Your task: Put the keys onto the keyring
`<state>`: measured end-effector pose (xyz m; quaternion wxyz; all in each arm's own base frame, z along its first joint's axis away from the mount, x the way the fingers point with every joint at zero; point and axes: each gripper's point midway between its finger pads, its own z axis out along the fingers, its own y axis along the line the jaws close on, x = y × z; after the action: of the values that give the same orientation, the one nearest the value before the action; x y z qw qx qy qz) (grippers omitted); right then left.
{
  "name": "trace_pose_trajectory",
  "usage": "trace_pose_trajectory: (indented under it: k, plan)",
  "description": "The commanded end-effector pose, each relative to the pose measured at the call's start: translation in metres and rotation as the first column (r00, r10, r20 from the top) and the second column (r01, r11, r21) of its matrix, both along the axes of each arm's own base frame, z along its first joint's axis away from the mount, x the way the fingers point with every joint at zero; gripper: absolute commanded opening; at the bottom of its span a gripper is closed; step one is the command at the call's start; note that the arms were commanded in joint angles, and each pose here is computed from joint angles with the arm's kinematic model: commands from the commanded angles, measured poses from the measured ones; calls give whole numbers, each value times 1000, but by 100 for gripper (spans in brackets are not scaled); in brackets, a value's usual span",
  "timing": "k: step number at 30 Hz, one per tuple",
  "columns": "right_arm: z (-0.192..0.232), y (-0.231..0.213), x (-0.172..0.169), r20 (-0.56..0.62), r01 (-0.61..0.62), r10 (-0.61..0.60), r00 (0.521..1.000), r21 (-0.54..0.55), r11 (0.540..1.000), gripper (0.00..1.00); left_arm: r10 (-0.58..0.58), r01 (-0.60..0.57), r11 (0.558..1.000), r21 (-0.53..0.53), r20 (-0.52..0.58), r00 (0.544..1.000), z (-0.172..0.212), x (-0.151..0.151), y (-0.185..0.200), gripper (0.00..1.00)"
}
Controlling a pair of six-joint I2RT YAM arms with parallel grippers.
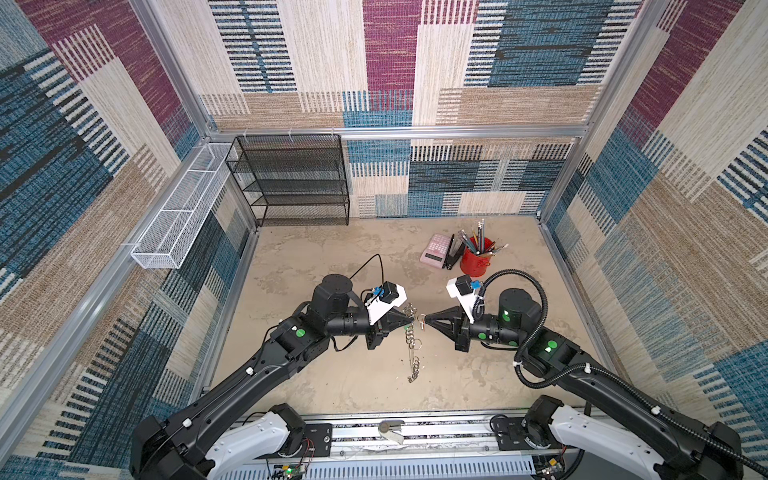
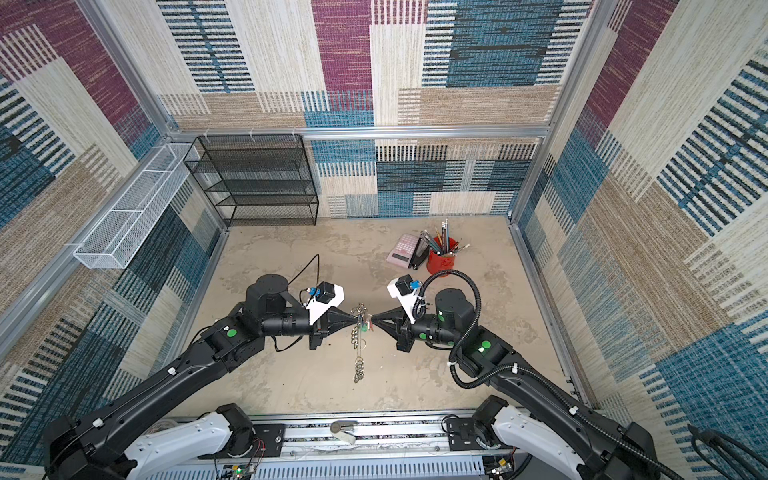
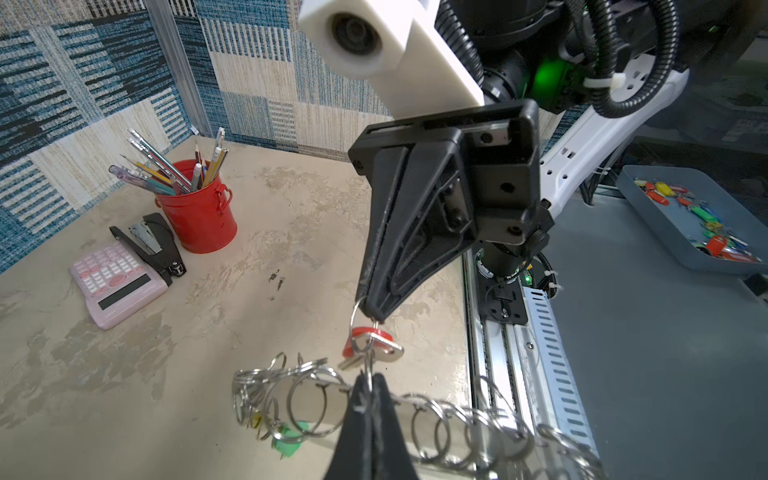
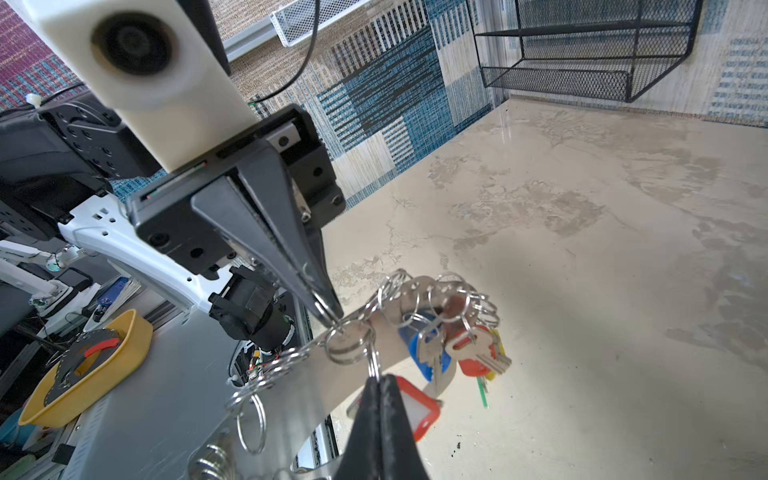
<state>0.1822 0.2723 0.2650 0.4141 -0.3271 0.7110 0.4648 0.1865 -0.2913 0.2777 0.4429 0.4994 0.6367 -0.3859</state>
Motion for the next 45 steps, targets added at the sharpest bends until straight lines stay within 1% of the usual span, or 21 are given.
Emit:
trace_pose_trajectory:
  k: [1, 19, 30, 31, 36, 40, 45]
  plan:
    - [6, 3, -4, 16, -29, 28, 999, 11, 1000, 0, 32, -31, 999, -42, 24, 999, 16, 7, -2, 0]
    - [20, 11, -5, 33, -57, 56, 998, 42, 997, 0, 7, -7, 1000, -22, 21, 1000, 9, 1, -4, 0]
    - [25, 12, -7, 39, -63, 61, 997, 51, 997, 0, 28, -28, 1000, 8, 35, 999, 5, 3, -2, 0]
    - [25, 12, -7, 39, -61, 59, 998, 52, 997, 0, 58, -59, 998, 16, 41, 997, 4, 8, 0, 0]
    - [25, 8, -5, 45, -30, 27, 999, 52, 998, 0, 121, -123, 991, 42, 54, 991, -1, 17, 6, 0]
    - [21, 8, -4, 38, -30, 28, 999, 43, 999, 0, 150, -153, 987, 39, 77, 986, 1, 20, 10, 0]
    - [22, 12, -5, 34, -51, 49, 998, 46, 998, 0, 95, -98, 994, 48, 69, 993, 1, 12, 6, 0]
